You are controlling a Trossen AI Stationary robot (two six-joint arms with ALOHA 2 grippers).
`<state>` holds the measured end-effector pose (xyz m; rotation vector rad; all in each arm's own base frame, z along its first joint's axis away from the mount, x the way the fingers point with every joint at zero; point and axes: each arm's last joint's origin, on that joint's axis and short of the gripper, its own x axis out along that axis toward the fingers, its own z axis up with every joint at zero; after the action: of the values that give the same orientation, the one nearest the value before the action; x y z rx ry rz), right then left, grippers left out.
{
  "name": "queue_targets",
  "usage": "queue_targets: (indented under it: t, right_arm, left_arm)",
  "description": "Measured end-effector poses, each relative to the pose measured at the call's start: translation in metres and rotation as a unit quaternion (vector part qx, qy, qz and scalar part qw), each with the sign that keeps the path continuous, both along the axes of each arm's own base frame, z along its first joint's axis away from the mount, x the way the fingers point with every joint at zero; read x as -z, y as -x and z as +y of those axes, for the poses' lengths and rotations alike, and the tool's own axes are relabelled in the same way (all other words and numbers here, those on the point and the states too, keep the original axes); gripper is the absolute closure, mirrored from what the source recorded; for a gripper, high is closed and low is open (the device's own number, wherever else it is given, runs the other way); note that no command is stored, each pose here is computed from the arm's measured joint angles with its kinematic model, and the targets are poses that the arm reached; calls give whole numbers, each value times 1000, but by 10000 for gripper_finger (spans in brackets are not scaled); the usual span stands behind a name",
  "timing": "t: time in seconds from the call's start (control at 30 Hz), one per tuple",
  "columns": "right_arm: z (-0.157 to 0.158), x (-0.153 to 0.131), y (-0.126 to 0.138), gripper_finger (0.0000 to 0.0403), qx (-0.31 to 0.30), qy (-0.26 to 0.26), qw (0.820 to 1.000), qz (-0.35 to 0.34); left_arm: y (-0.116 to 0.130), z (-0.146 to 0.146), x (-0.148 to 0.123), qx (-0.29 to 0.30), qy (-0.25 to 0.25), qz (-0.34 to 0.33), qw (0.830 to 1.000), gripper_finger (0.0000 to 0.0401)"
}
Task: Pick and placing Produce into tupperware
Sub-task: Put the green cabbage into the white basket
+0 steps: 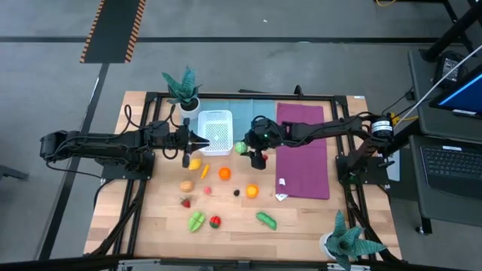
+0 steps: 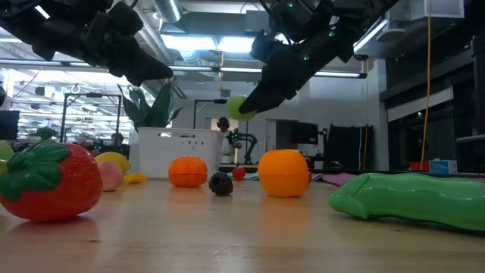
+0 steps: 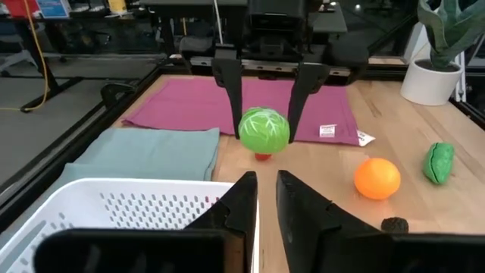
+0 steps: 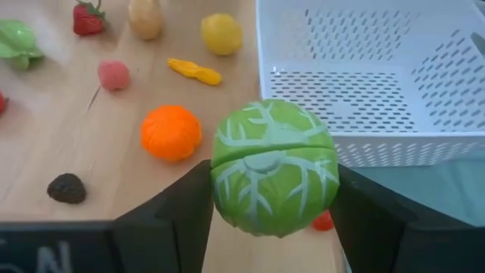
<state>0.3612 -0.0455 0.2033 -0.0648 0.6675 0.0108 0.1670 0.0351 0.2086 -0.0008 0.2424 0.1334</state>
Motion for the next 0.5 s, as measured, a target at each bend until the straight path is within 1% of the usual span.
queue_targets:
  t: [0.13, 0.23, 0.33, 0.5]
  right_arm:
    - [0, -1, -1, 178, -2, 4, 1000, -7]
    - [0, -2, -2, 178, -3, 6, 1000, -15]
    - [0, -4, -3, 178, -4, 9, 1000, -23]
    - [0, -5, -4, 178, -5, 11, 999, -33]
  left_arm:
    - [0, 0, 0, -1, 3, 0, 1000, 353]
    - [0, 0, 0, -1, 3, -2, 1000, 328]
    - [0, 0, 0, -1, 3, -2, 1000, 284]
    - [0, 0, 0, -1, 3, -2, 1000, 191]
